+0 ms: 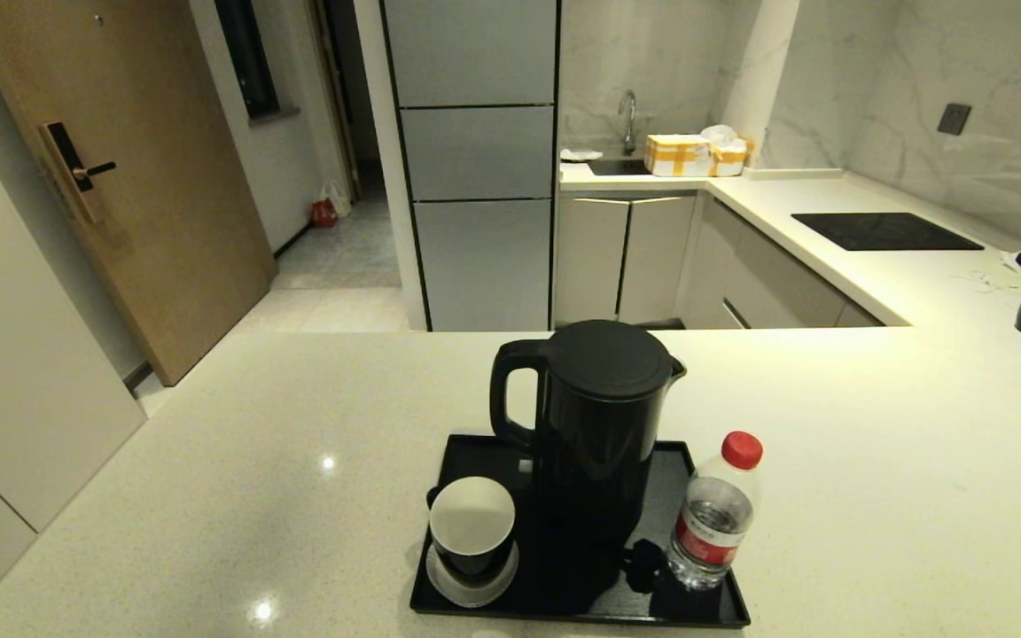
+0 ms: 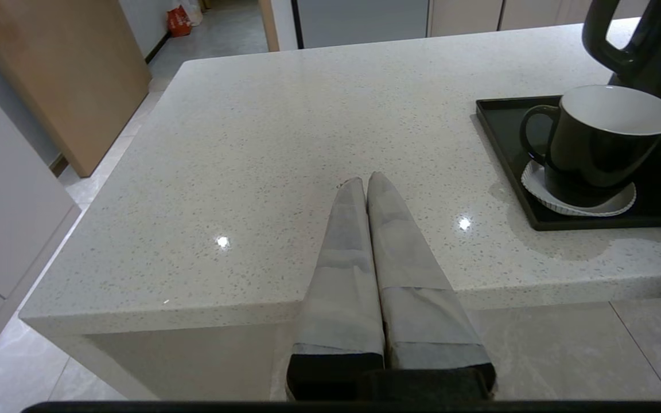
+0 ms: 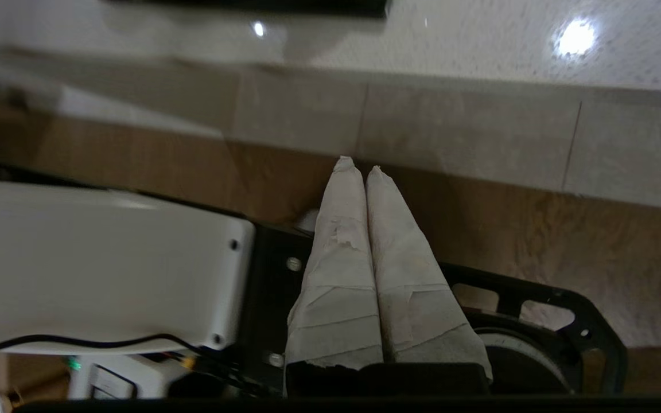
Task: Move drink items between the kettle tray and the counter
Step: Pick up the bottled water
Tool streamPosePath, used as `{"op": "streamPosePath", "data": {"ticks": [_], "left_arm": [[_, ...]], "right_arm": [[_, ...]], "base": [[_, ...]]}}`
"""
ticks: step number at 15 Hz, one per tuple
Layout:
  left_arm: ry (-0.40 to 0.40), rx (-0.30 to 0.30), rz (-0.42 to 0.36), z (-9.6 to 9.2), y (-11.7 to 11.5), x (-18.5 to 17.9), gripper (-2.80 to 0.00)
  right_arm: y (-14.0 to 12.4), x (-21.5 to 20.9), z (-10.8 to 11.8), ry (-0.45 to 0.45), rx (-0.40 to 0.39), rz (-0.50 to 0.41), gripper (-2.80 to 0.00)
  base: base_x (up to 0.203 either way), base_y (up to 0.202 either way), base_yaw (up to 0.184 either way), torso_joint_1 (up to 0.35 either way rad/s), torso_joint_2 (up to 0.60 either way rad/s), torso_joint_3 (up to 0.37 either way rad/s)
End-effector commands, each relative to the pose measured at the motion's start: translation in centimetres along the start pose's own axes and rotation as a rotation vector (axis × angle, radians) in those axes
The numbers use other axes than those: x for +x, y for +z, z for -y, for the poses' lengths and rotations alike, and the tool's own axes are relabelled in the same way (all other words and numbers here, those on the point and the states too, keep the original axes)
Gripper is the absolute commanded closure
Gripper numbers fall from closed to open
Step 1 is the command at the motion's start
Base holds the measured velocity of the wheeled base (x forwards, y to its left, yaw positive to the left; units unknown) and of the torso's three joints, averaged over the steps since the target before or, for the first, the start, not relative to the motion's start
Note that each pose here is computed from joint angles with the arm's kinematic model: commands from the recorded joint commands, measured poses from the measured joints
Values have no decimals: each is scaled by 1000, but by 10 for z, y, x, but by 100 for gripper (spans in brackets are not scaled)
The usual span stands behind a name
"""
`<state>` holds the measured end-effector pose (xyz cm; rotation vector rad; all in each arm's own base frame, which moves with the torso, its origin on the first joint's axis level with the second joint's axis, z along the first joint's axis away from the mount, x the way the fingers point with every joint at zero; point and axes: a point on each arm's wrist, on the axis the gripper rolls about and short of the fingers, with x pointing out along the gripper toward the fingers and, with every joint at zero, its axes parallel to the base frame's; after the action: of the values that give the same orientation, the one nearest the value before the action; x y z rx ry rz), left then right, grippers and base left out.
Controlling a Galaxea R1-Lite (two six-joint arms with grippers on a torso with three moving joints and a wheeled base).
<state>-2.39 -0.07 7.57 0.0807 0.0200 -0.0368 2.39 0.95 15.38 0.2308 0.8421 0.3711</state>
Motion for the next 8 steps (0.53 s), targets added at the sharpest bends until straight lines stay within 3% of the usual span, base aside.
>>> {"op": "streamPosePath", "data": {"ticks": [1, 8], "left_arm": [[-1, 0, 0, 0, 0, 0, 0], [-1, 0, 0, 0, 0, 0, 0]], "right_arm": [[1, 39, 16, 1, 18, -131, 0], [46, 130, 46, 8, -2, -180, 0]], "base": [[0, 0, 0, 0, 0, 0], [0, 0, 0, 0, 0, 0]]}}
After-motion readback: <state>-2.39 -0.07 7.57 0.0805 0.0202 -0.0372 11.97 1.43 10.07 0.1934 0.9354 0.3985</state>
